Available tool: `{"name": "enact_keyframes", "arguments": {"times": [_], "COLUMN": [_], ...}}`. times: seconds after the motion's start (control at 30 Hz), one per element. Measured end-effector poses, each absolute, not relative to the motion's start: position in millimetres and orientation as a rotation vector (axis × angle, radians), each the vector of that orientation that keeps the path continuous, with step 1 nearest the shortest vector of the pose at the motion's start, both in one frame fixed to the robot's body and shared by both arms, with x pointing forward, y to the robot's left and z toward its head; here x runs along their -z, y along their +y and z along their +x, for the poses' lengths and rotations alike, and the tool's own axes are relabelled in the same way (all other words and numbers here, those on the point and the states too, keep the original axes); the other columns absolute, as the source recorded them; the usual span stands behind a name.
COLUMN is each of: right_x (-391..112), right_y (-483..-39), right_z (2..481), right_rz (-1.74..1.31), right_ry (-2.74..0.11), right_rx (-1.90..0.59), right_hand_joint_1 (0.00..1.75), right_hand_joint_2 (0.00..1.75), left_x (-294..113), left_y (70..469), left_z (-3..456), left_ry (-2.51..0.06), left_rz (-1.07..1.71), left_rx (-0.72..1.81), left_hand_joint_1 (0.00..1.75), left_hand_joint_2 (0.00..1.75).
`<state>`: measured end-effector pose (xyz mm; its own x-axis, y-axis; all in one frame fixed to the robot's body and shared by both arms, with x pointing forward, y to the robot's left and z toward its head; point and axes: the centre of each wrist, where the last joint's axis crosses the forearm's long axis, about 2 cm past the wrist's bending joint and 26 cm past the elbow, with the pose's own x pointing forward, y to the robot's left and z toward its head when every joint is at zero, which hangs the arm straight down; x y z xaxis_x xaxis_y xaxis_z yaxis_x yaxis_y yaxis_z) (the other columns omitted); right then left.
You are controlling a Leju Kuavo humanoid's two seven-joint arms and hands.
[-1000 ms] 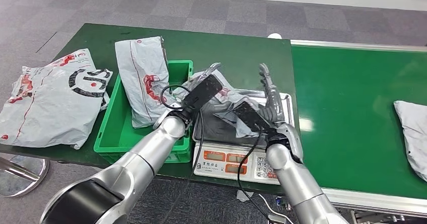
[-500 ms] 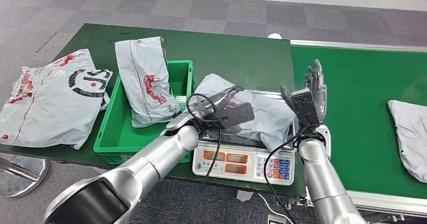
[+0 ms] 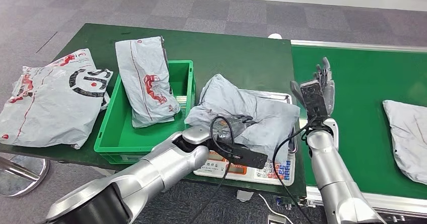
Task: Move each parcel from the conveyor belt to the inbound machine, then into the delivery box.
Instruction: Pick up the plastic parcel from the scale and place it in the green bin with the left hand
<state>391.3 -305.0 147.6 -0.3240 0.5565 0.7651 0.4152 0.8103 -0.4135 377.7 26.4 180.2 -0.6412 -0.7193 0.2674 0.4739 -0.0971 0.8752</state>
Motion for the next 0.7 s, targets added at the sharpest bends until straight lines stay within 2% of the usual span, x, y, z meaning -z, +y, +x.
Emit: {"name": "enact_keyframes", "arguments": {"times": [0.17, 0.7], "right_x": [-143.1, -136.3], "right_y": [-305.6, -306.9], "right_z": [389.8, 380.9], "right_rz": [-0.730, -0.695], "right_ry": [-1.954, -1.932], "right_rx": [-0.178, -0.196], "right_hand_joint_1": [0.00, 0.00], "right_hand_joint_2": [1.75, 1.75], "left_x": [-181.0, -192.1], "left_y": [21.2, 23.4], "left_z": [374.2, 382.2], "left_ry": [-1.342, -1.540], "left_rz": [0.461, 0.517], "left_rx": [1.923, 1.683], "left_hand_joint_1": [1.75, 1.75], "left_hand_joint_2": [1.75, 1.75]}}
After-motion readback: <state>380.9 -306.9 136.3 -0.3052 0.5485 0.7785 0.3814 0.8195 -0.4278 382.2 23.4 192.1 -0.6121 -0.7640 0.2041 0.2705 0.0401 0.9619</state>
